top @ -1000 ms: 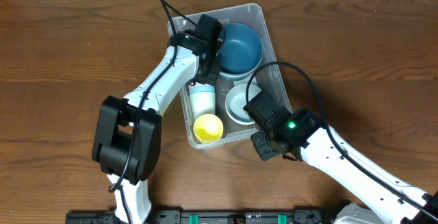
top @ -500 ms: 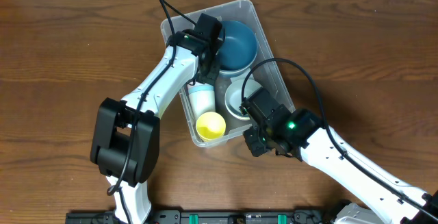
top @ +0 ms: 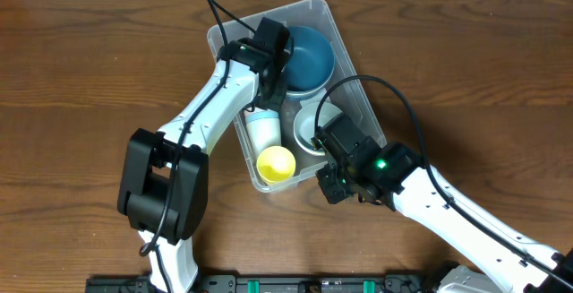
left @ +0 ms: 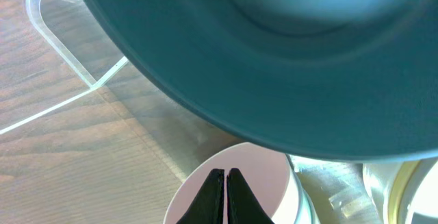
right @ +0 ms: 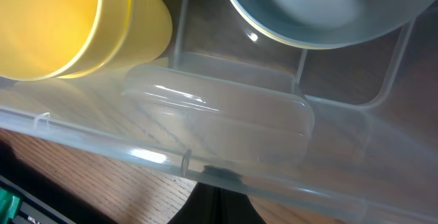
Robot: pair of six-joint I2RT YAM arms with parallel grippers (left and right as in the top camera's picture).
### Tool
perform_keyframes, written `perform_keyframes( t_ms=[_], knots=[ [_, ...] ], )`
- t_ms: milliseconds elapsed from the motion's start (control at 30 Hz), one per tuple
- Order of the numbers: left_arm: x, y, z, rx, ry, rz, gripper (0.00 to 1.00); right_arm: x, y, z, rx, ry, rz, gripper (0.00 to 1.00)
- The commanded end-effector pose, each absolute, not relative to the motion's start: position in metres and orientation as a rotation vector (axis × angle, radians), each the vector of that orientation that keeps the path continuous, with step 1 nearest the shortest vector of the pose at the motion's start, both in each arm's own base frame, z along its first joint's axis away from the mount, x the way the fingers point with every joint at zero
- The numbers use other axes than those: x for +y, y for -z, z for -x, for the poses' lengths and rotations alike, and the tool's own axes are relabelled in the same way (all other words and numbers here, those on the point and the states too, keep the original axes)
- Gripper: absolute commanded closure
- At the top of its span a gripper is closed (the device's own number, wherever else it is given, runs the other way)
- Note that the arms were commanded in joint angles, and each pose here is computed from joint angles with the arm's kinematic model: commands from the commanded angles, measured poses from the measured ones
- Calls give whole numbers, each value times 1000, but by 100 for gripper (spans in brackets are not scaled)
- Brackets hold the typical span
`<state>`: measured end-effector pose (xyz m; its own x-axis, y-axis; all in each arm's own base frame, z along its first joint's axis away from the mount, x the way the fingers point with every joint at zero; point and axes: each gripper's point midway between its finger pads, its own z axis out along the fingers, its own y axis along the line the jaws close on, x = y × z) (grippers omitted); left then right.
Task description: Pack container
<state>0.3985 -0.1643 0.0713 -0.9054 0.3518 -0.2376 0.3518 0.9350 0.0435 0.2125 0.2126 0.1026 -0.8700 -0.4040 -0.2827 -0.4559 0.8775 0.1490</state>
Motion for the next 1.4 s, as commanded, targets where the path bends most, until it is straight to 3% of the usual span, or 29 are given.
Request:
perform_keyframes(
  t_ms=[0,500,667,867,1167,1367],
  knots=[
    [-165,-80,-394,2853,23,-524,94,217,-103,-215,2788,-311,651,99],
    [-162,-104,-385,2871,39,-475,94,216,-103,-215,2787,-307,649,99],
    [-179,-107,-376,2888,193,-496,94,216,-103,-215,2787,-307,650,99],
    [-178,-111,-390,2833,173,-471,94,216,-103,-215,2788,-306,650,99],
    [-138,-102,-403,2825,-110,43,94,211,-102,-216,2790,-268,644,99],
    [-138,-94,-404,2833,-108,122,94,211,-102,-216,2790,-265,644,99]
  ],
)
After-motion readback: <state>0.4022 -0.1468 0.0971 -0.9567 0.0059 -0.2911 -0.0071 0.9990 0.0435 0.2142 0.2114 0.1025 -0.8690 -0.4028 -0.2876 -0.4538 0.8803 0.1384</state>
